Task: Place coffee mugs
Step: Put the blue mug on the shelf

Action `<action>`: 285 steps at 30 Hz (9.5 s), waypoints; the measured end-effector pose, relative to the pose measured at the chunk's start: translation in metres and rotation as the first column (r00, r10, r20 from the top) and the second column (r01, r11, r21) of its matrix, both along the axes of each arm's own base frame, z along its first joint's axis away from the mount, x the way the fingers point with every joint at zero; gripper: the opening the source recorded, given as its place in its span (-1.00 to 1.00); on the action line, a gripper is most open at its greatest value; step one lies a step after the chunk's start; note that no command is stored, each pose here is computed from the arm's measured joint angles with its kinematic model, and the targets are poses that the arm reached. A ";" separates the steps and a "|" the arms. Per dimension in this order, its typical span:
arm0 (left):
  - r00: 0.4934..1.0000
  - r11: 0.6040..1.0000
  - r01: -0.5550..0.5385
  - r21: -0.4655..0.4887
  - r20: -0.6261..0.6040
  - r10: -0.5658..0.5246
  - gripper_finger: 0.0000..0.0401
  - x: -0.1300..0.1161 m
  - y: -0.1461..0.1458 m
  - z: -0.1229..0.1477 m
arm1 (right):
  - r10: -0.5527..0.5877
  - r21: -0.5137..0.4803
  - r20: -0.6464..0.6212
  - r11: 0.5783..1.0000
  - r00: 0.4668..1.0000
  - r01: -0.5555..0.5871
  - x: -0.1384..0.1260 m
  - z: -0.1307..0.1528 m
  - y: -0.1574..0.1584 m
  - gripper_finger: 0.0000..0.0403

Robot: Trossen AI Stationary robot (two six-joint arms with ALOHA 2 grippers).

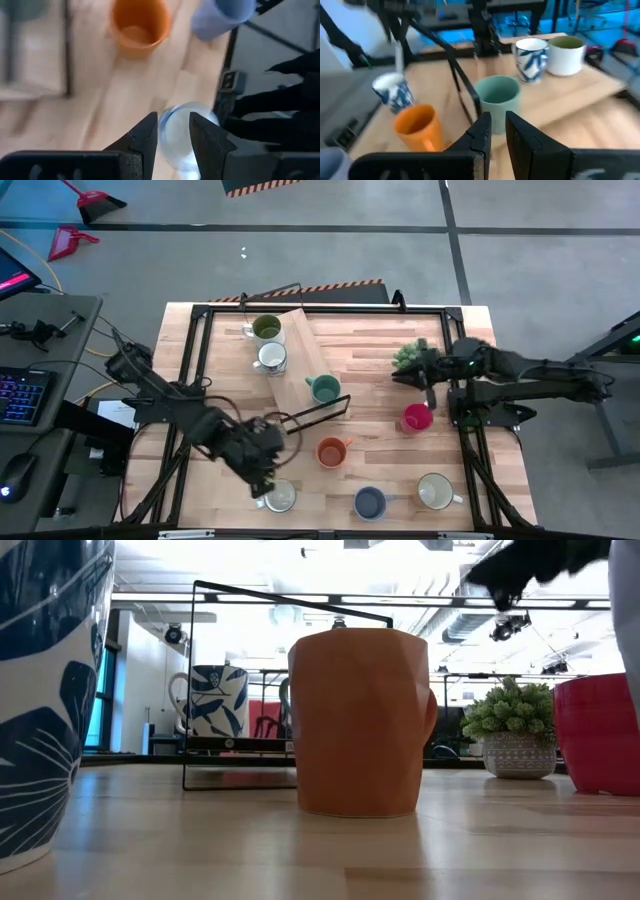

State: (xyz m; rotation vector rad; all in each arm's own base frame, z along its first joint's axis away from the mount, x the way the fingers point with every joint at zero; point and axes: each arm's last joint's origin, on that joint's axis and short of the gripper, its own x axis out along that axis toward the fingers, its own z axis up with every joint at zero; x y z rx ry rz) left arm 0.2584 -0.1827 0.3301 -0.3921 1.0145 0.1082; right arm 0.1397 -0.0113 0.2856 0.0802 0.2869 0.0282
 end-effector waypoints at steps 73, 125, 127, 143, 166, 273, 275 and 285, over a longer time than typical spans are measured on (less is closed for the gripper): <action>0.780 0.983 0.121 0.142 0.599 -0.182 -0.70 -0.117 0.180 -0.112 | -0.254 0.302 -0.713 0.730 0.653 0.613 -0.033 0.019 0.000 -0.81; 0.776 0.969 0.053 0.240 0.601 -0.191 -0.70 -0.128 0.183 -0.109 | -0.178 0.127 -0.871 0.818 0.458 0.560 0.022 0.082 0.040 -0.81; 0.775 0.966 0.054 0.253 0.599 -0.201 -0.70 -0.128 0.183 -0.109 | -0.168 0.136 -0.874 0.816 0.455 0.562 0.022 0.082 0.040 -0.81; 0.776 0.966 0.054 0.254 0.598 -0.201 -0.70 -0.128 0.183 -0.109 | -0.223 -0.026 -0.919 0.856 0.324 0.516 0.052 0.059 0.048 -0.81; 0.783 0.988 0.005 0.151 0.614 -0.098 -0.70 -0.128 0.183 -0.106 | -0.213 0.101 -0.852 0.830 0.478 0.549 0.078 -0.017 0.068 -0.81; 0.825 0.831 -0.495 -0.255 -0.440 0.356 -0.20 0.021 -0.014 -0.054 | -0.047 0.318 -0.154 0.943 0.987 0.095 -0.037 -0.110 0.016 -0.81; 0.814 0.837 -0.490 -0.242 -0.471 0.340 -0.20 0.023 -0.020 -0.061 | -0.048 0.324 -0.156 0.941 0.987 0.097 -0.037 -0.110 0.016 -0.81; 0.789 0.853 -0.489 -0.180 -0.508 0.345 -0.20 0.029 -0.030 -0.084 | -0.046 0.326 -0.156 0.941 0.987 0.095 -0.037 -0.110 0.016 -0.81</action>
